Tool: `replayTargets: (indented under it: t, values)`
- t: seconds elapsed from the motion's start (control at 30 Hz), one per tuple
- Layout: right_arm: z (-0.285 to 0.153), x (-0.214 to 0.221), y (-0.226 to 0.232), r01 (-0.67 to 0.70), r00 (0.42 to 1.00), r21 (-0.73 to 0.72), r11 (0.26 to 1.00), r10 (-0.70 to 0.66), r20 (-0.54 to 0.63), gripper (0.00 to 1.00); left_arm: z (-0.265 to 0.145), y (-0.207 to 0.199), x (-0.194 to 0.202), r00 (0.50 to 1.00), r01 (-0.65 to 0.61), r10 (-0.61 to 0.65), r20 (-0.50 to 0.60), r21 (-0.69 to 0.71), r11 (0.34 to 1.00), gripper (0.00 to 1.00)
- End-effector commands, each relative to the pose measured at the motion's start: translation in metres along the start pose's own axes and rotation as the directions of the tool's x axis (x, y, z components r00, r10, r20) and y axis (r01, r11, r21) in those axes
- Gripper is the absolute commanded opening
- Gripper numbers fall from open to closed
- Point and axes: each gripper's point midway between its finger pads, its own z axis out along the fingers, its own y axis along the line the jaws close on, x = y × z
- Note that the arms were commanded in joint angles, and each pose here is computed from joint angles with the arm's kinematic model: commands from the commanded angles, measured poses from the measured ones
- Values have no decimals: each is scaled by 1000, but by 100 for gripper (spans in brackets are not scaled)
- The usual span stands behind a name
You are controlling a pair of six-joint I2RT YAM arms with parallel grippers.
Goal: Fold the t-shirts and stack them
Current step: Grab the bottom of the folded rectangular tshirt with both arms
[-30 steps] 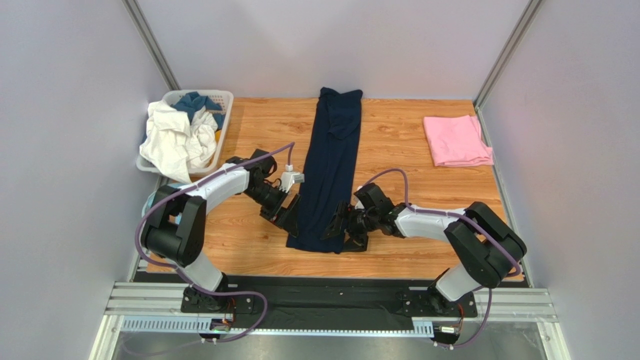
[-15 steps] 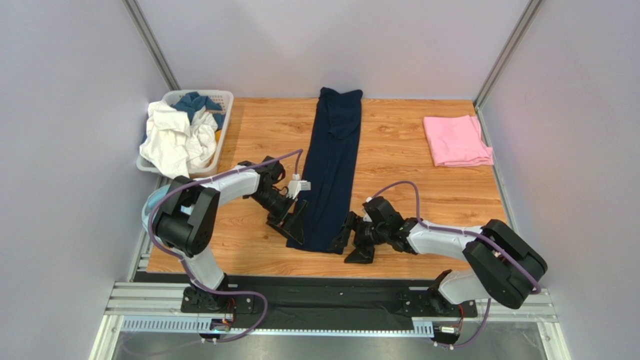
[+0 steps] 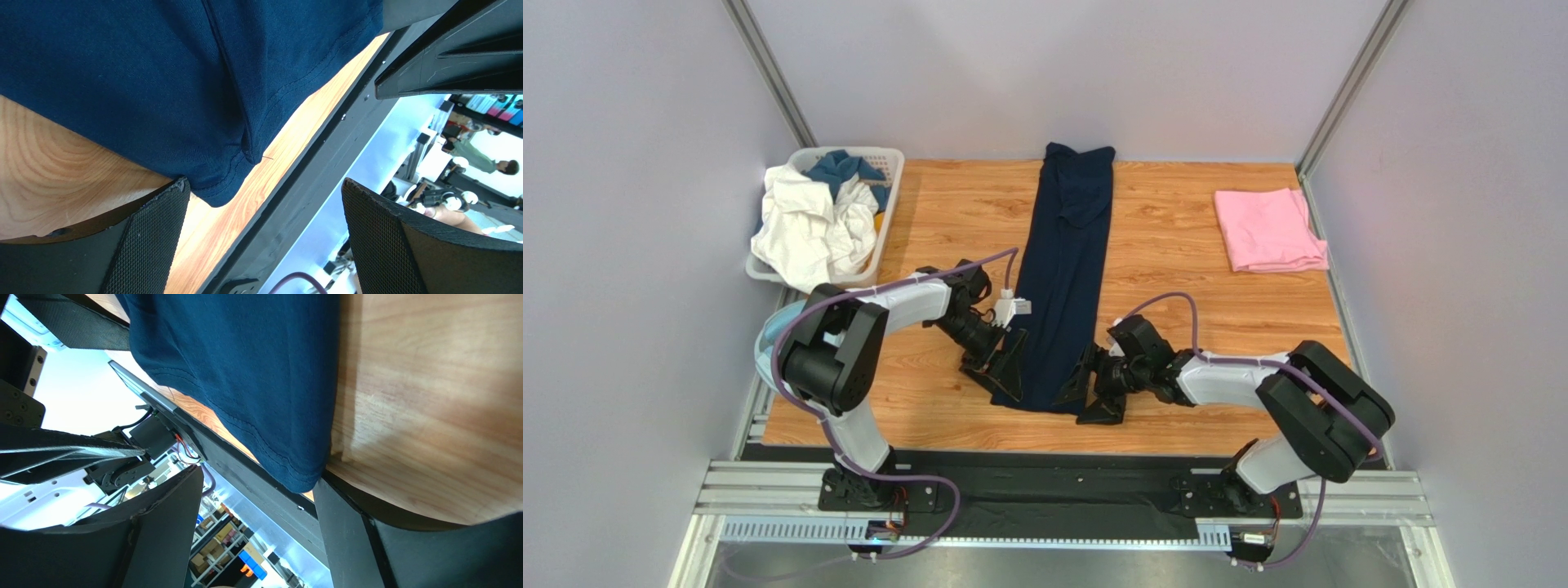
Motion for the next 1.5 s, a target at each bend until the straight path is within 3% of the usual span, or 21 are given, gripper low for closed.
replayTargets:
  t: [0.0, 0.47, 0.73, 0.97, 1.23, 1.47]
  values:
    - [7, -15, -33, -18, 997, 98, 995, 10, 78, 72, 3, 1, 2, 1000, 10, -10, 4, 0, 1000, 100]
    - [-19, -16, -52, -42, 990, 141, 989, 22, 138, 70, 14, -1, 9, 999, 7, -7, -49, -18, 1000, 100]
    - [-17, -23, -51, -42, 990, 152, 988, 21, 137, 59, 9, -4, 6, 999, -17, 16, -30, -30, 999, 100]
    - [-10, -25, -51, -44, 992, 161, 986, 24, 124, 57, 9, 2, 6, 999, -10, 8, -33, -67, 998, 100]
    - [-8, -25, -51, -56, 992, 150, 987, 39, 116, 55, 18, 3, 10, 994, -58, 45, -100, -124, 991, 100]
    - [-8, -25, -49, -63, 991, 135, 989, 47, 123, 47, 21, 0, 13, 992, -63, 48, -119, -120, 991, 100]
